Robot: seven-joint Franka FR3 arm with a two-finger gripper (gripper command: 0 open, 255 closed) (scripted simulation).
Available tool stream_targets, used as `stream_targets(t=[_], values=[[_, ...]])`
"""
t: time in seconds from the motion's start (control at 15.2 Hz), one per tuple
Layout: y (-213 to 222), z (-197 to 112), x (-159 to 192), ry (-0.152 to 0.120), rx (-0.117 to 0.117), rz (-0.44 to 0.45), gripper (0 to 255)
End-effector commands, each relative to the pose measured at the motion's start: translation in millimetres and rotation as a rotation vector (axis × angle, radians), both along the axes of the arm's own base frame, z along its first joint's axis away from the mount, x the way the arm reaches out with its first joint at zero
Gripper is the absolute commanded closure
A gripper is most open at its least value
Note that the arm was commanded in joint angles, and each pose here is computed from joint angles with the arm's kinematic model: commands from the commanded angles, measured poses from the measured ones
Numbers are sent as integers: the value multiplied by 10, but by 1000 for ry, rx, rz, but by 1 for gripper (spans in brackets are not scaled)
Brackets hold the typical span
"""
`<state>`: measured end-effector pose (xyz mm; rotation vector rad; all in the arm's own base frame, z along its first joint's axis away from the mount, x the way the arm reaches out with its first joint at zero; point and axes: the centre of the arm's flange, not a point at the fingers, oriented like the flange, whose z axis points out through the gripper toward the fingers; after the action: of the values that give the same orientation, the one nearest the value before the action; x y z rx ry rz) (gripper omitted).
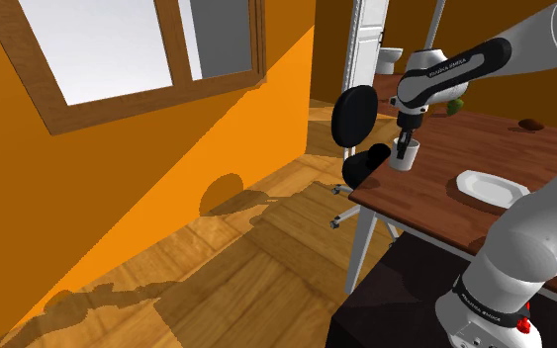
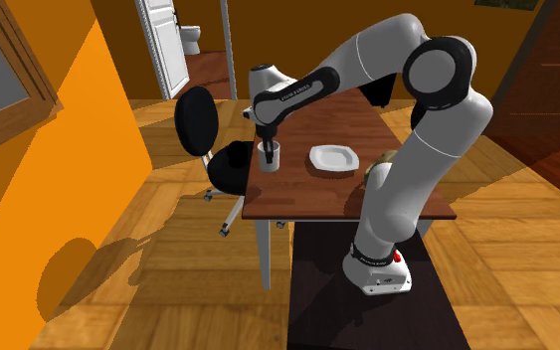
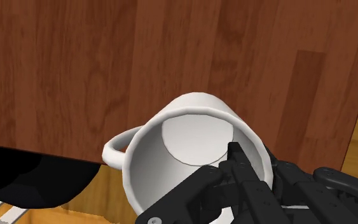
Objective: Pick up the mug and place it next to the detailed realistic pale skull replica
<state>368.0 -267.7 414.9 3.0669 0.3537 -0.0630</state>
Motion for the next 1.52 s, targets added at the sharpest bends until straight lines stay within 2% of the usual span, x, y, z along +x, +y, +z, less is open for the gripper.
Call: stream_targets(t=[0.0,1.45], values=[[-2,109,-4,0,0,0,255],[-2,1270,-4,0,0,0,255]])
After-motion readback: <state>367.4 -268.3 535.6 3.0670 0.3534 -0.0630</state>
